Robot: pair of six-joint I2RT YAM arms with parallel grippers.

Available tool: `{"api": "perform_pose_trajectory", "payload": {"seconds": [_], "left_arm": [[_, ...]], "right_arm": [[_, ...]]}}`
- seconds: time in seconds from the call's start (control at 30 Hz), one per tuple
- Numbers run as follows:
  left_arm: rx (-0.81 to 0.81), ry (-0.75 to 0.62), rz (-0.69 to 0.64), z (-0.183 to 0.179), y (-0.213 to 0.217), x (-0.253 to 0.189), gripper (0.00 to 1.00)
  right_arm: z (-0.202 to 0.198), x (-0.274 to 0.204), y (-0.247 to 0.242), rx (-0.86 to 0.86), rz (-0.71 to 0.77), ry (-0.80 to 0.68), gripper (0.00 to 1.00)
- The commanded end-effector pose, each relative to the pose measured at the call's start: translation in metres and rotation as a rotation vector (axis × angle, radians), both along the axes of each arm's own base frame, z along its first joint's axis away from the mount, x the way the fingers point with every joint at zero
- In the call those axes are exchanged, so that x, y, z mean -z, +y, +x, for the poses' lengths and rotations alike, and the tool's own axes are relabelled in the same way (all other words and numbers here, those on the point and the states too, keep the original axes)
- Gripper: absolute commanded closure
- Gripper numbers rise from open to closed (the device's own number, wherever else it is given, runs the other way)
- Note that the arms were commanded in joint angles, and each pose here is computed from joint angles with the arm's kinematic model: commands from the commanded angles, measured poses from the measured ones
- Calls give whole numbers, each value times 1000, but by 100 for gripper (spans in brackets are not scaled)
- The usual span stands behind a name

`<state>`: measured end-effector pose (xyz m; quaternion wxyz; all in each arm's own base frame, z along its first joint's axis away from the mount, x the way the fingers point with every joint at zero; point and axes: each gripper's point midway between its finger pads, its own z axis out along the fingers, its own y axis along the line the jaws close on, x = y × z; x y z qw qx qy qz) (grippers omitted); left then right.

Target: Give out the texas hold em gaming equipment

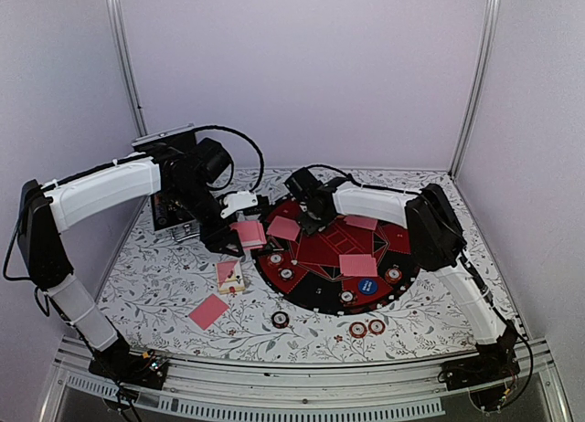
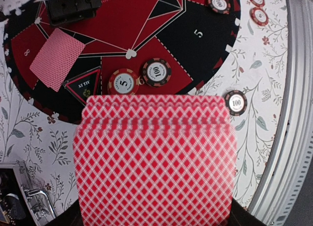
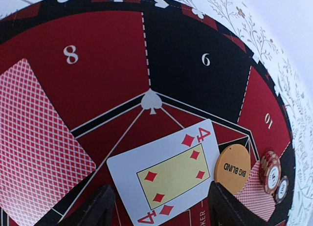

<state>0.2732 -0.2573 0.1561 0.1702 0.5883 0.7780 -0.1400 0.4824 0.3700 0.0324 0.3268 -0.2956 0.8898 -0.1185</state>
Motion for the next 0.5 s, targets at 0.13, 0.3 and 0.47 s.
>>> {"api": "perform_pose_trajectory", "payload": {"seconds": [0.13,0.3,0.47], "left_arm": [[5,-29,-41,2,-1,-14,100],[5,-34,-43,3,-1,-15,100],[6,-33,-46,2,-1,-15,100]], "right_arm": [[-14,-20,-6,9,254,199,16],[-30,-52,-28,61,526,324,12],[-52,-68,-34,63,670,372,12]]}}
